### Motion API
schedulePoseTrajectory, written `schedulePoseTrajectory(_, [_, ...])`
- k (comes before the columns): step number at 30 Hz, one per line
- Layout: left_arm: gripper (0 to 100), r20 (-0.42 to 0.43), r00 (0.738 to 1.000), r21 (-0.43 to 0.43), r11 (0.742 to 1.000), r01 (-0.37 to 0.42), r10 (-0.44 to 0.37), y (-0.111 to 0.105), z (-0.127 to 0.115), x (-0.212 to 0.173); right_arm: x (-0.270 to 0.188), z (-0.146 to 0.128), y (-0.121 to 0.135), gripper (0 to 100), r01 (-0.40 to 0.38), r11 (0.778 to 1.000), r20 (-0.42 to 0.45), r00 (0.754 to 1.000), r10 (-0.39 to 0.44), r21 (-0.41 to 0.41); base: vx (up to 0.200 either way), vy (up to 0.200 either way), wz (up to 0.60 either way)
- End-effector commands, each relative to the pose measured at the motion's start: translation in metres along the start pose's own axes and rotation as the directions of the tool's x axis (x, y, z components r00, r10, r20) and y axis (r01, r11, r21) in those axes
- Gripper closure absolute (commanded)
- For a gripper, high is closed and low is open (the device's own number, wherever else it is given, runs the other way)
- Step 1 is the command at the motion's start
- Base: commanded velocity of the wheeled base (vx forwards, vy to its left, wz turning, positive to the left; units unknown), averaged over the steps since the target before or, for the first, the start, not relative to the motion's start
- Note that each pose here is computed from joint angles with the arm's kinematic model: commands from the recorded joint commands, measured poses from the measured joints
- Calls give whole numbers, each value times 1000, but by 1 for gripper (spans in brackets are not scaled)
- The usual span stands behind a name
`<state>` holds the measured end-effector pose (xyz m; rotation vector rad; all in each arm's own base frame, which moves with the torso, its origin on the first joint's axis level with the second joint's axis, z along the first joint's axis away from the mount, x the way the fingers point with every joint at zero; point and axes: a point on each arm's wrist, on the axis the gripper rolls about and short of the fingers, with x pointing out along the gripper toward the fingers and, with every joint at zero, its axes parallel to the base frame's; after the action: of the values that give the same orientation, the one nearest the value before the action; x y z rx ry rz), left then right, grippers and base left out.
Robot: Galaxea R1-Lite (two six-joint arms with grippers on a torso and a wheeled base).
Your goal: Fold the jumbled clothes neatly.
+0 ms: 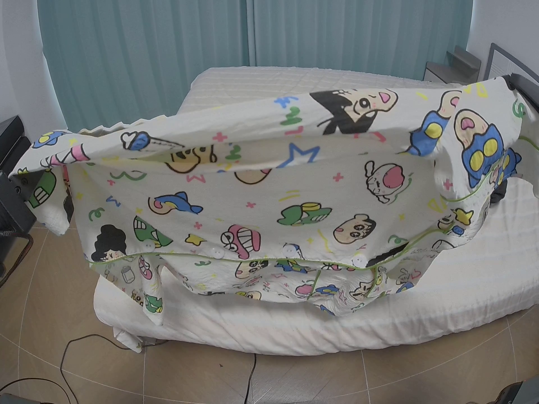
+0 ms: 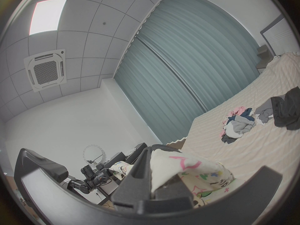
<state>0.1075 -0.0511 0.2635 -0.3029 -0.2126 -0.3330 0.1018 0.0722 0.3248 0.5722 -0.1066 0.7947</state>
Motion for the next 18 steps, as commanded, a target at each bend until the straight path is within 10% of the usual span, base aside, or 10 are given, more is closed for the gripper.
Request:
schedulePoseTrajectory(1, [100, 2, 1000, -1, 1000, 1, -1, 1, 0, -3, -3, -2, 0, 100, 1, 1000, -2, 1000, -1, 0, 0, 0, 0])
schedulePoseTrajectory(18, [100, -164, 986, 31, 999, -36, 41, 12, -45, -11, 8, -28, -23, 100, 91, 996, -97, 991, -90, 3, 0, 0, 0])
